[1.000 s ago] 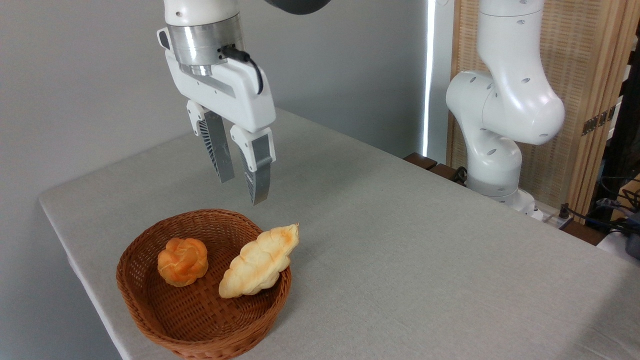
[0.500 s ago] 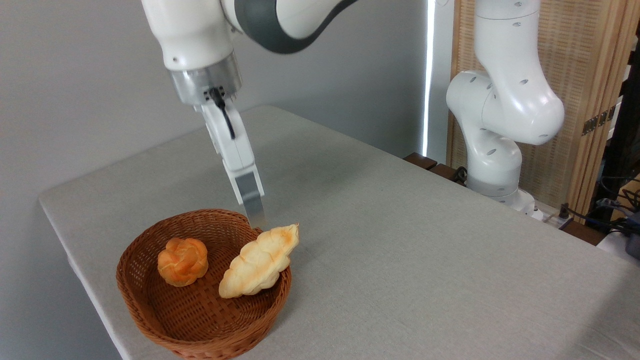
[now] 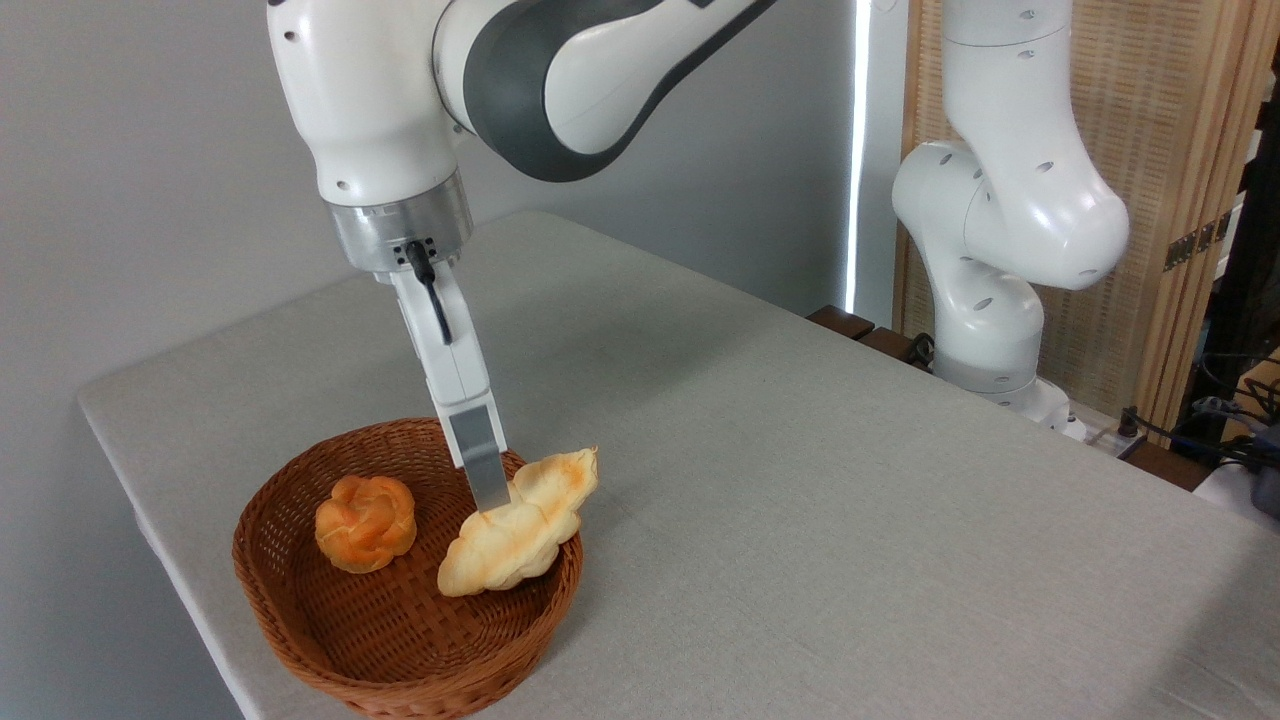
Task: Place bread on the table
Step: 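Lower the gripper down onto the long pale bread roll, then close the gripper on the end of the bread roll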
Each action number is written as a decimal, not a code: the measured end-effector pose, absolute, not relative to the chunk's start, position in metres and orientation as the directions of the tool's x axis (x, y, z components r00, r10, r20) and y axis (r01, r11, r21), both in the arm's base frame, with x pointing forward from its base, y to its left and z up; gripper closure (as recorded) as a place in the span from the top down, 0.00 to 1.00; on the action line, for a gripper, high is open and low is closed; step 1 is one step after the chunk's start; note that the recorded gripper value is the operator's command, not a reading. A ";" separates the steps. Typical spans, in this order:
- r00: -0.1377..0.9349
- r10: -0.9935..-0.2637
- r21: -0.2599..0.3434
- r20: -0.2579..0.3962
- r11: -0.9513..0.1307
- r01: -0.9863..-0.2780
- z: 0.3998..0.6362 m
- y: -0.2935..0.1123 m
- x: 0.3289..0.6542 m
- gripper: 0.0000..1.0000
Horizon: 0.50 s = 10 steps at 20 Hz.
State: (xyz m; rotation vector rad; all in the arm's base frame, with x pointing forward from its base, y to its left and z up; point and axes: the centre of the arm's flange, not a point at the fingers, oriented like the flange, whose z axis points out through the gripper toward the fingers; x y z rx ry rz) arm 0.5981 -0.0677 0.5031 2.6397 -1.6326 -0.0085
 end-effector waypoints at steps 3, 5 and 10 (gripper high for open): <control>0.405 -0.914 0.038 -0.017 -0.406 -0.913 0.493 -0.059 0.598 1.00; 0.402 -0.915 0.053 -0.030 -0.403 -0.914 0.483 -0.056 0.597 1.00; 0.410 -0.911 0.062 -0.049 -0.413 -0.909 0.475 -0.045 0.596 1.00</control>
